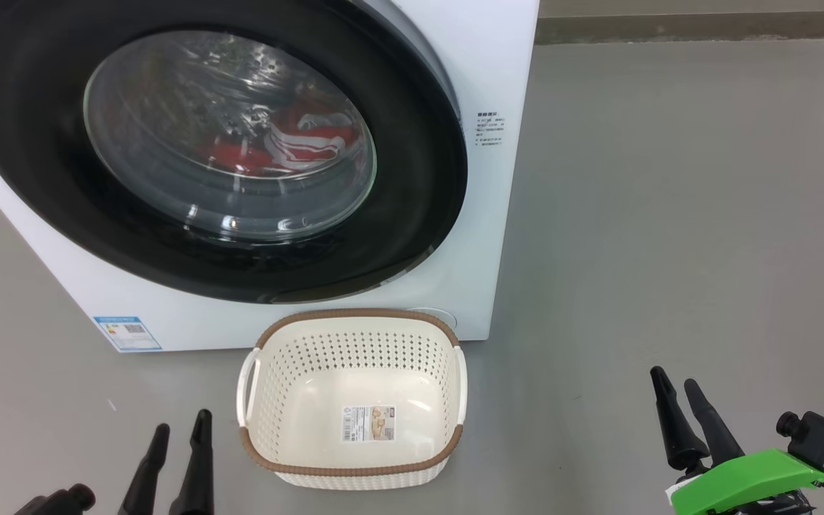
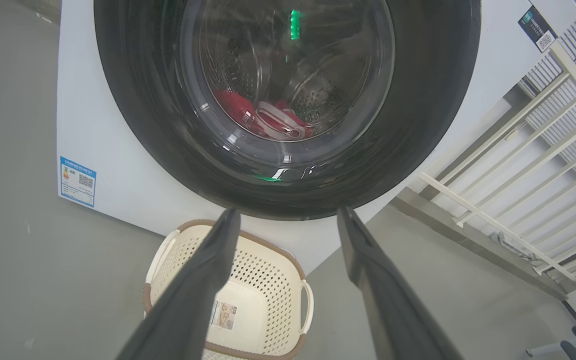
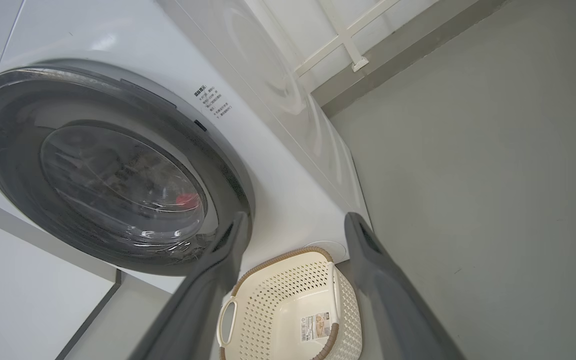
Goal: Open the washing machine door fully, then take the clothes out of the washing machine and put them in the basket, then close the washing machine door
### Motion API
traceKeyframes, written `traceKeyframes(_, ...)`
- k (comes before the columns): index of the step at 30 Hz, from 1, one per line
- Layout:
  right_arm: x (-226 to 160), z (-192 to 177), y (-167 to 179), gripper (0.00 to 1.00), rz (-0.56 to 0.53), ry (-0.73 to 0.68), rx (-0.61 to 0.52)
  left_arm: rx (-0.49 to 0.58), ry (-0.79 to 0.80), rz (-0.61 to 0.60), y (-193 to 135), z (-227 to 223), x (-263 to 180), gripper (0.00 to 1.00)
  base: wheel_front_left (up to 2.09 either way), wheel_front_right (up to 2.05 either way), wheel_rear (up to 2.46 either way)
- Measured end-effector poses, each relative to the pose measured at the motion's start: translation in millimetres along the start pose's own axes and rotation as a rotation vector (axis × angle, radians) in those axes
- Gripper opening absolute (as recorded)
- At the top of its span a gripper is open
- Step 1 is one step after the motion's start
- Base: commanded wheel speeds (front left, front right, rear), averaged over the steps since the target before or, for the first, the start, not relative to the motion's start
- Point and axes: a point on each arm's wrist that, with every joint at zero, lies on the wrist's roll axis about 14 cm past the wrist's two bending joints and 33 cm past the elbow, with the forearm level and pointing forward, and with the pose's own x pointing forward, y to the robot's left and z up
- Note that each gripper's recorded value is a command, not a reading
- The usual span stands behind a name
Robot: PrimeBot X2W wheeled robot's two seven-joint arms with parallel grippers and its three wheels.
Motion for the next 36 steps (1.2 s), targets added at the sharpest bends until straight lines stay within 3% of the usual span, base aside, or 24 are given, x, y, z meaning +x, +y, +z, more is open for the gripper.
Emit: traceKeyframes(36,-4.2,3.2,11.3,1.0,0.072,-0.041,-0.359,0.401,-0.068,-0.083,-16.5,8.8,-6.0,1.0,0.0,0.0,0.0)
